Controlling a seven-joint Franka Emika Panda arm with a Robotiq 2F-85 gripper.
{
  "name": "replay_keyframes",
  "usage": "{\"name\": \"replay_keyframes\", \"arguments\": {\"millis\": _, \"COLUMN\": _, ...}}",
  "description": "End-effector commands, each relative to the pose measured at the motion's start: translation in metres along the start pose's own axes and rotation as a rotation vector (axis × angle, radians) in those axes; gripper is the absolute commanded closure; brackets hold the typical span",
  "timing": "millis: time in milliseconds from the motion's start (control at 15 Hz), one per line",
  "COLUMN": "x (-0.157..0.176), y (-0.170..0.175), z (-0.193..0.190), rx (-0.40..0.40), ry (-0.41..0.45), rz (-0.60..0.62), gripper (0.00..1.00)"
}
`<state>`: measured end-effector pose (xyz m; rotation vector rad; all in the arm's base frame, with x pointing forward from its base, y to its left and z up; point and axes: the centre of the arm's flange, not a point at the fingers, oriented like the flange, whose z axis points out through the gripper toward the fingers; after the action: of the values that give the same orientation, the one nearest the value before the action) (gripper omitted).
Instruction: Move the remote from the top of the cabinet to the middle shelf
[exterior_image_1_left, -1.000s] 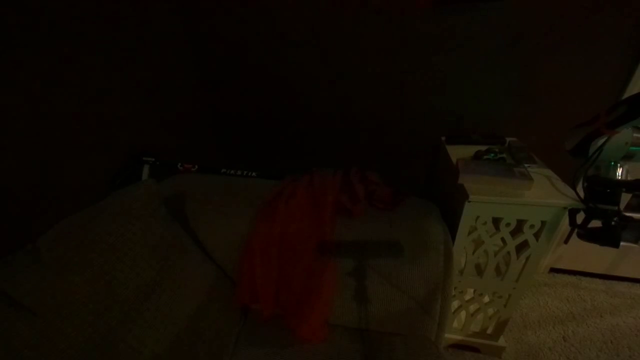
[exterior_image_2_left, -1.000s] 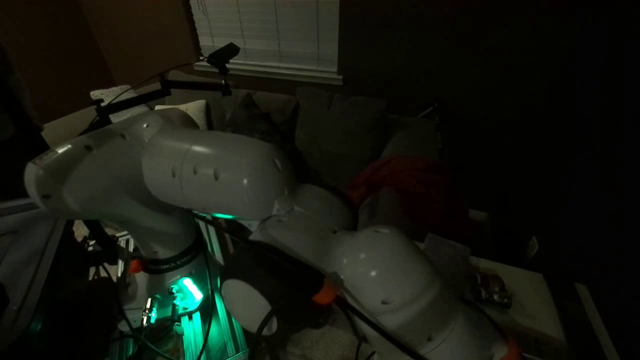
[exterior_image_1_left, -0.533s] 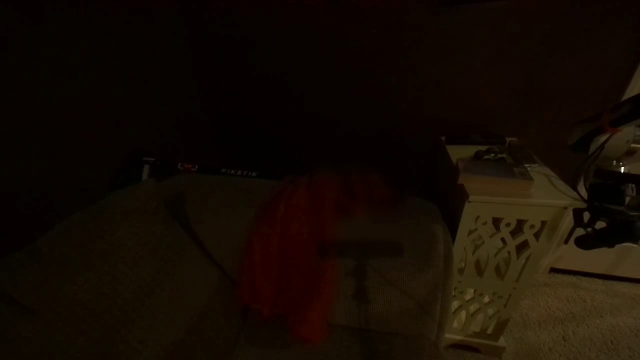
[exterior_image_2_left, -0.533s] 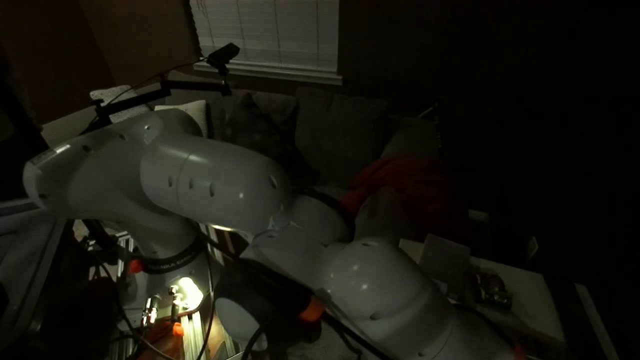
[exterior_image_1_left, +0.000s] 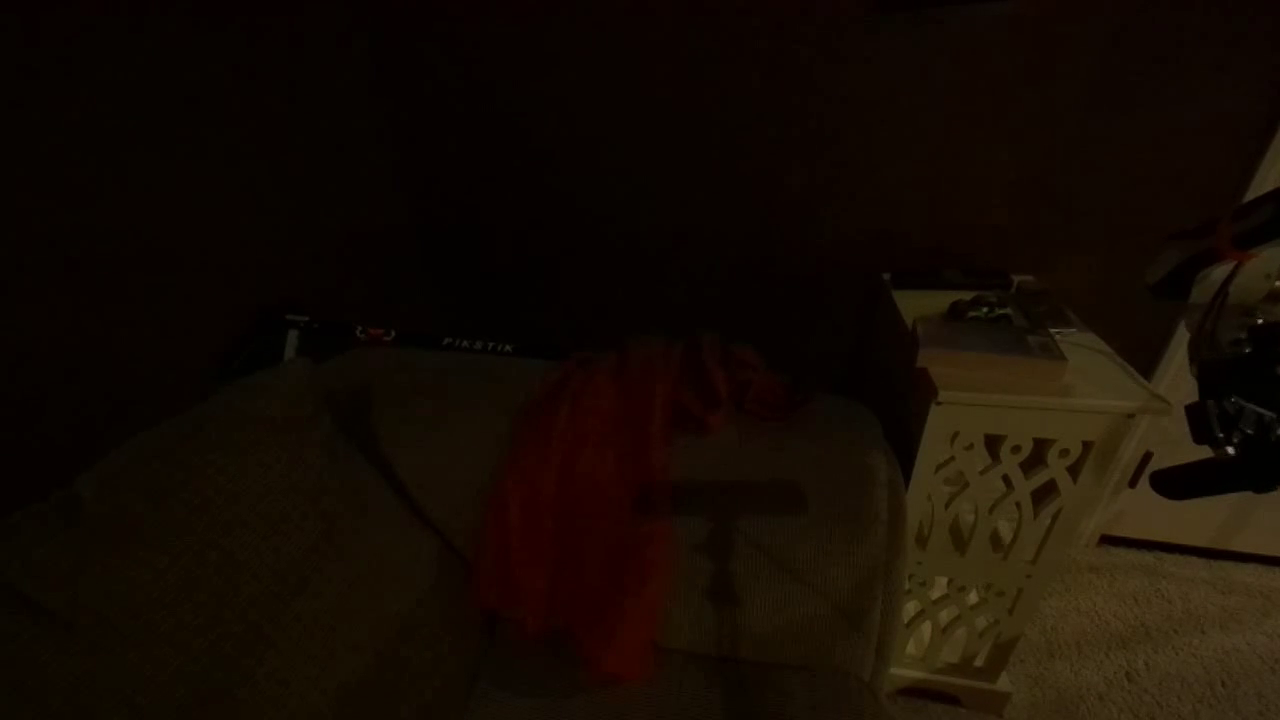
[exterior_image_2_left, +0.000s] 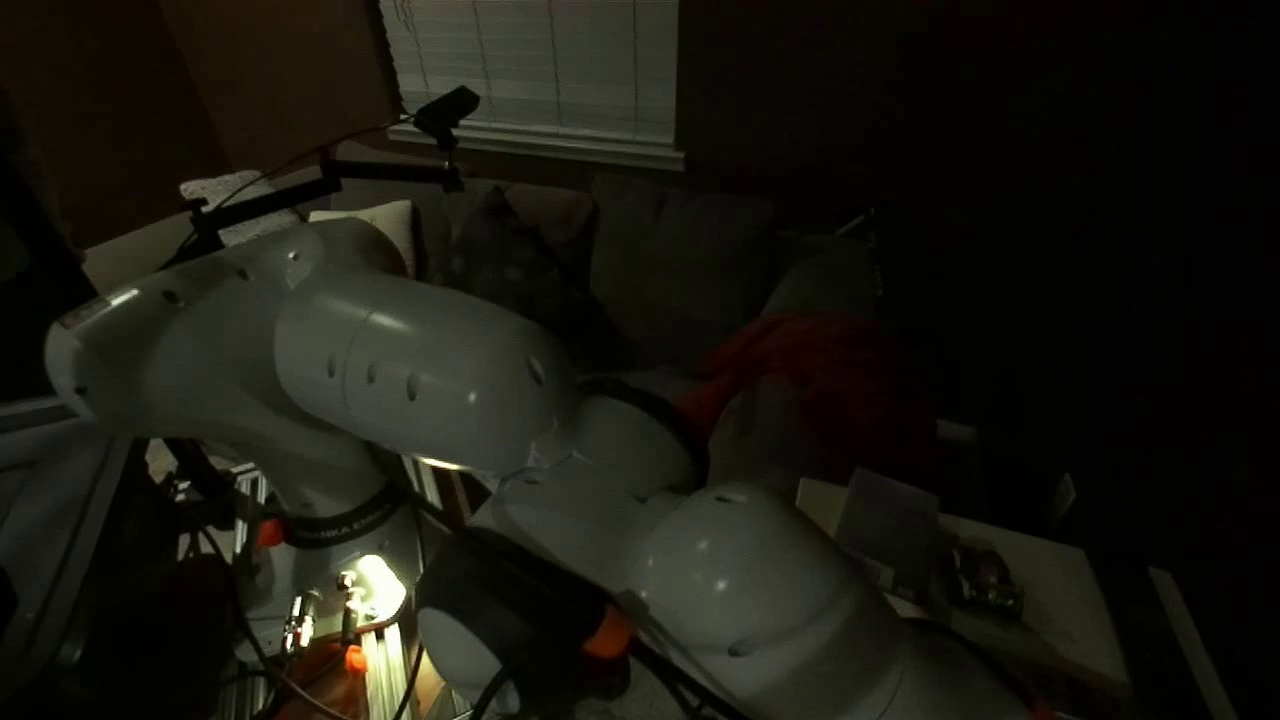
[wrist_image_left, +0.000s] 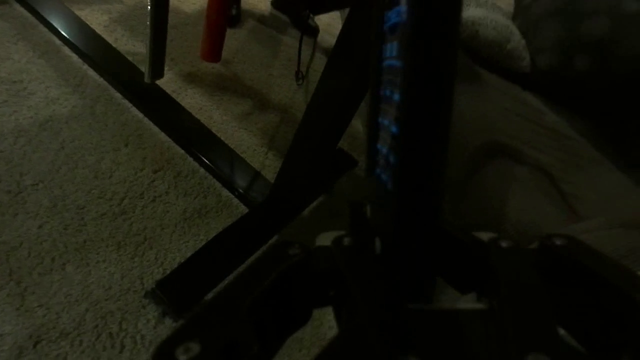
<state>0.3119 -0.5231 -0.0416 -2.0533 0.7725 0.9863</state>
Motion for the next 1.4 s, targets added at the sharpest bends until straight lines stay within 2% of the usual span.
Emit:
{"name": "replay_keyframes", "arguments": {"millis": 0, "x": 0.032, "y": 0.015, "z": -0.036, "rx": -0.009, "ry": -0.063, "rz": -0.189, "gripper": 0.93}}
{"name": "replay_keyframes", "arguments": {"millis": 133, "x": 0.030, "y": 0.010, "z": -0.035, "rx": -0.048, "ry": -0.081, "rz": -0.287, "gripper": 0.93}}
{"name": "replay_keyframes", "arguments": {"millis": 200, "x": -0.004, "y": 0.000, "z": 0.001, "rx": -0.026, "ry": -0.037, "rz": -0.199, "gripper": 0.72}}
{"name": "replay_keyframes", "arguments": {"millis": 400, "x": -0.003, "y": -0.003, "z": 0.000, "rx": -0.041, "ry": -0.046, "rz": -0.260, "gripper": 0.72}}
{"name": "replay_keyframes", "arguments": {"millis": 800, "x": -0.003, "y": -0.003, "z": 0.000, "rx": -0.041, "ry": -0.047, "rz": -0.268, "gripper": 0.72}}
{"name": "replay_keyframes", "arguments": {"millis": 867, "x": -0.003, "y": -0.003, "z": 0.000, "rx": -0.041, "ry": -0.047, "rz": -0.268, "gripper": 0.93}}
{"name": "replay_keyframes", "arguments": {"millis": 933, "x": -0.005, "y": -0.001, "z": 0.001, "rx": -0.036, "ry": -0.015, "rz": -0.260, "gripper": 0.93}}
{"name": "replay_keyframes", "arguments": {"millis": 1333, "x": 0.001, "y": 0.000, "z": 0.020, "rx": 0.149, "ry": 0.154, "rz": -0.398, "gripper": 0.93}}
